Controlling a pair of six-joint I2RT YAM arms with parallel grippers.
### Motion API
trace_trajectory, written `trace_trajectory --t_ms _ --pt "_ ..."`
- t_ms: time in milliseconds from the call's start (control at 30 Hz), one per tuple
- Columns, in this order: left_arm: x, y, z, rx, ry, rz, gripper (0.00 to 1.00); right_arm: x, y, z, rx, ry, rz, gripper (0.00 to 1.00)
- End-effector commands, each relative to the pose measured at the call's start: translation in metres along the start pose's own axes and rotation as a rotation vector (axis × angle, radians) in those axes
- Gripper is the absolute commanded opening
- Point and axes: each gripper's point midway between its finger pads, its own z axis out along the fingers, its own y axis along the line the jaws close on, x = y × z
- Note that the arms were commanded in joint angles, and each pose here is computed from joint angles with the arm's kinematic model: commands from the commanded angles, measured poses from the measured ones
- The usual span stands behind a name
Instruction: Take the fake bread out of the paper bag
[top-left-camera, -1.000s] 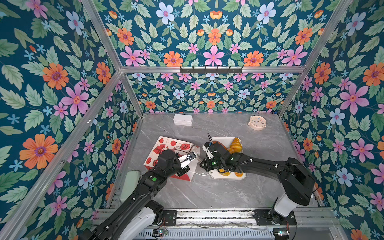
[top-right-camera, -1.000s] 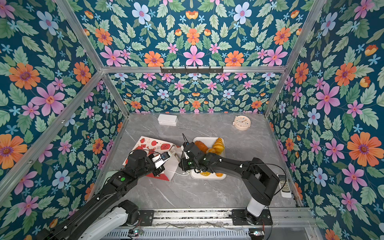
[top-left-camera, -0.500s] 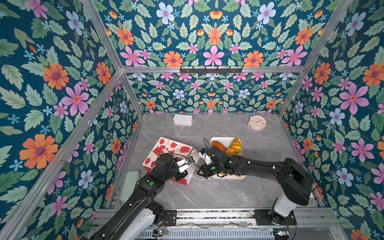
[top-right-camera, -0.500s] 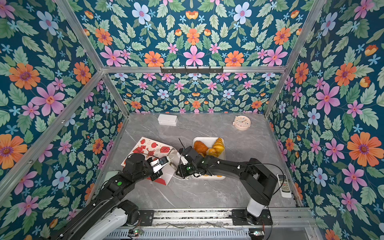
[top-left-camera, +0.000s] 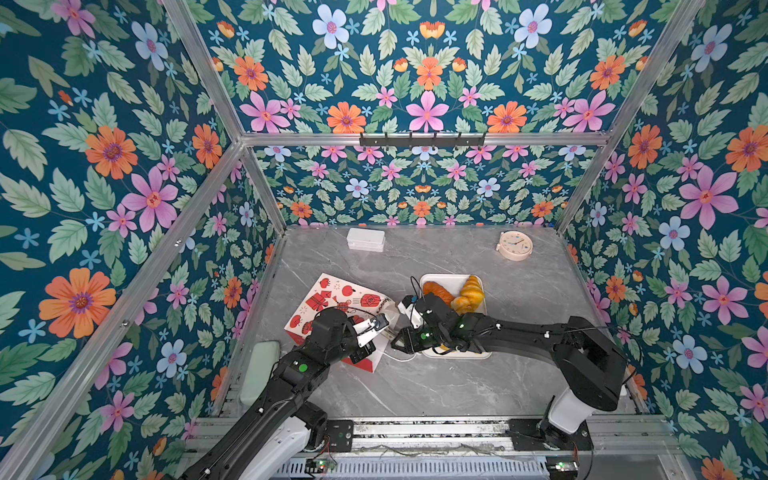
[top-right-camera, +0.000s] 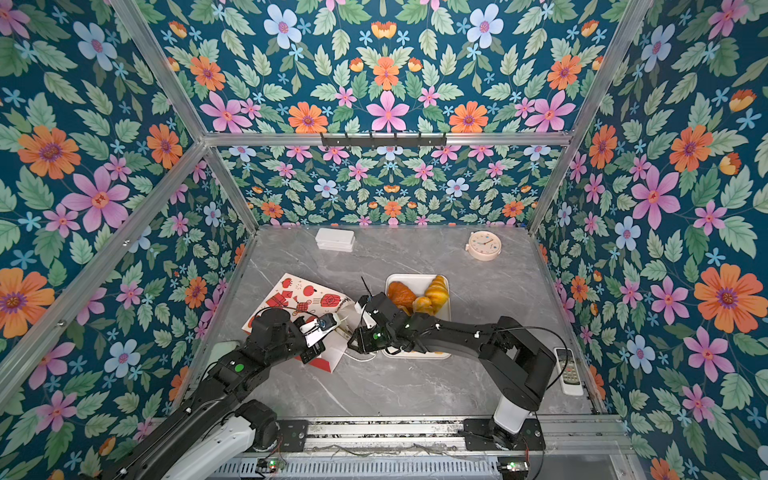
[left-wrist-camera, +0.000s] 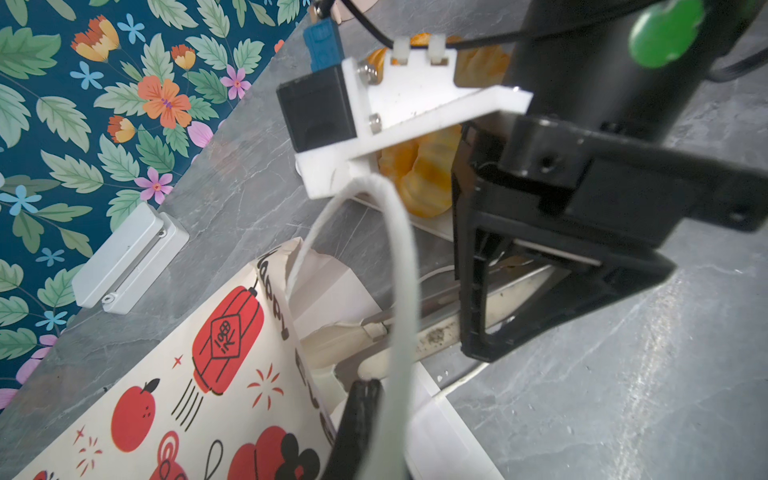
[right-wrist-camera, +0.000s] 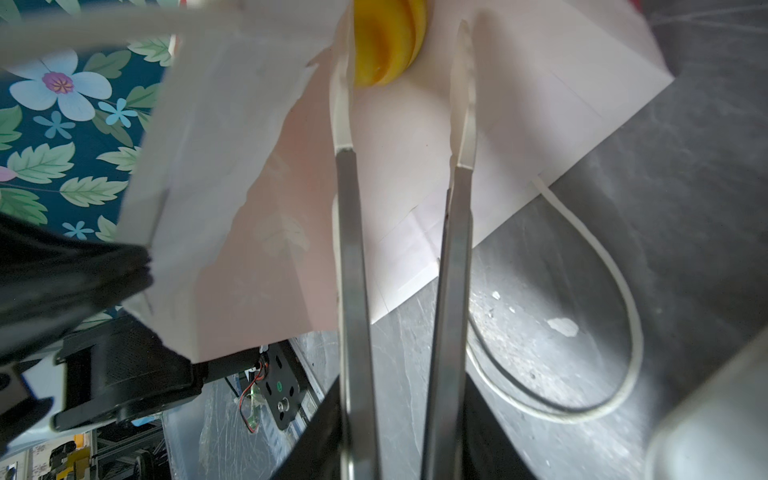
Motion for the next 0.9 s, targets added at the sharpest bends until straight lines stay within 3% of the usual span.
trace_trajectory --t_ms 0,633,867 --pt "-0.007 0.003 0.0 -0.006 -0.022 0.002 0.0 -0.012 0.016 -0.003 -0.063 -0.048 -0.012 0.39" --pt "-0.009 0.005 0.004 -0.003 -0.023 0.005 0.0 -0.016 0.01 0.027 -0.046 0.017 0.003 0.4" --pt "-0.01 0.006 0.003 -0.01 -0.025 0.005 0.0 -0.018 0.008 0.032 -0.038 0.012 -0.009 0.29"
